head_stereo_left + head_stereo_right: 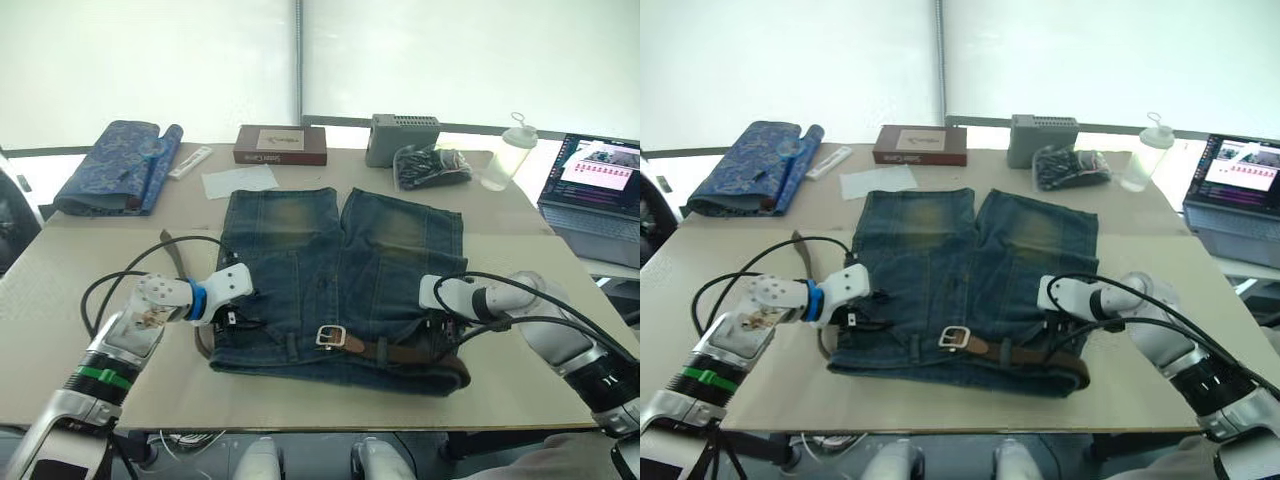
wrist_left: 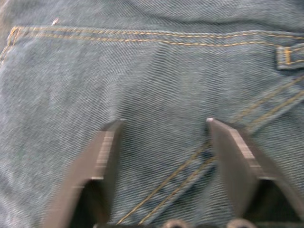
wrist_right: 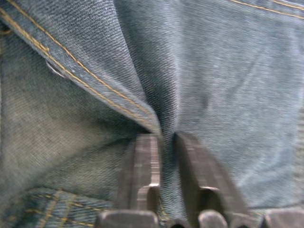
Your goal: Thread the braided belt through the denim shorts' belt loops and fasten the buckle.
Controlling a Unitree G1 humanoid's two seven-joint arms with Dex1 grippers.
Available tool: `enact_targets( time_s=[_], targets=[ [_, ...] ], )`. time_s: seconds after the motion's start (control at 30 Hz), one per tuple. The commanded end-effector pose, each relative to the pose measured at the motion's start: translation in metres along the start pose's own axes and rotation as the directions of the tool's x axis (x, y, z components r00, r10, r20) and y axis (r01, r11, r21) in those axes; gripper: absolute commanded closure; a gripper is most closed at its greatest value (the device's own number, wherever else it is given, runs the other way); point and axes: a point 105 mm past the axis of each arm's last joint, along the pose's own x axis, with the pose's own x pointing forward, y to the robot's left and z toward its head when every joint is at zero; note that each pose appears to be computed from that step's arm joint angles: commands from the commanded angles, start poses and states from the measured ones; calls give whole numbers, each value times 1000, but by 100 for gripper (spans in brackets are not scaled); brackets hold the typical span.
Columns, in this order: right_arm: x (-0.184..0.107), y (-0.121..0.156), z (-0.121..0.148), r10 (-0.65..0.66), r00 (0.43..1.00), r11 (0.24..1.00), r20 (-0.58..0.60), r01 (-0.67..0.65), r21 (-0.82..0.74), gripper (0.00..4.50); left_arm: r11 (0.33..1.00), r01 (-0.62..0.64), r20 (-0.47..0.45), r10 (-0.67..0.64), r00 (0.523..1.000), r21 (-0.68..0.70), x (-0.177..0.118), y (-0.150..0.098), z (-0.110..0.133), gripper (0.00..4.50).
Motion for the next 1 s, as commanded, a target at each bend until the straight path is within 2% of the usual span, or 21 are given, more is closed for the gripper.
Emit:
enact_targets(
  time_s=[0.03, 0.1, 0.2, 0.23, 0.33, 0.37, 0.43, 0.53, 0.6, 0.63, 0.67, 0.73, 0.8, 0.83, 0.93, 1.0],
  targets=[
    [-1, -22, -11, -100, 994, 995, -54, 99, -11, 450, 996, -83, -97, 87, 992, 41, -3, 24, -15, 372],
    [1, -26, -9, -113, 993, 994, -44, 113, -12, 450, 996, -79, -74, 82, 994, 41, -2, 28, -9, 449],
    [-1, -17, -4, -46, 999, 999, -7, 46, 13, 450, 996, -79, -52, 81, 995, 38, -1, 31, -5, 449],
    [-3, -14, -1, -34, 999, 999, 13, 34, 8, 450, 998, -70, -20, 70, 997, 3, -2, 30, -1, 449],
    [-13, -14, 10, -49, 994, 999, 102, 47, 14, 350, 987, -26, 112, 44, 993, -157, -14, 21, 16, 450],
    [-18, -14, 14, -55, 988, 998, 145, 50, 38, 313, 978, -29, 147, 60, 987, -208, -22, 20, 20, 397],
    [-32, -10, 23, -61, 967, 995, 246, 40, 89, 247, 950, -67, 185, 128, 974, -305, -39, 20, 23, 325],
    [-61, -8, 41, -112, 902, 981, 417, 33, 192, 143, 876, -188, 181, 294, 939, -445, -72, 24, 20, 185],
    [-78, -5, 58, -139, 842, 975, 522, 23, 223, 73, 802, -292, 157, 426, 891, -521, -94, 29, 17, 101],
    [-85, -3, 67, -154, 803, 972, 576, 18, 236, 36, 734, -391, 110, 531, 840, -555, -105, 37, 12, 52],
    [-91, -1, 77, -165, 764, 971, 623, 14, 240, 35, 649, -512, 36, 638, 769, -563, -115, 45, 5, 8],
    [-98, 3, 90, -177, 716, 970, 675, 11, 242, 35, 512, -681, -92, 761, 642, -524, -131, 53, -4, 8],
    [-95, 13, 113, -146, 656, 977, 740, -20, 211, 35, 332, -815, -289, 816, 501, -475, -142, 58, -15, 8],
    [-93, 18, 122, -124, 636, 981, 762, -39, 192, 35, 264, -836, -360, 809, 464, -481, -144, 59, -20, 8],
    [-89, 33, 147, -38, 583, 993, 811, -71, 97, 35, 146, -882, -487, 787, 377, -448, -143, 72, -23, 8],
    [-90, 36, 158, -4, 556, 996, 831, -73, 54, 35, 91, -883, -548, 754, 364, -461, -139, 81, -29, 8]
  ],
)
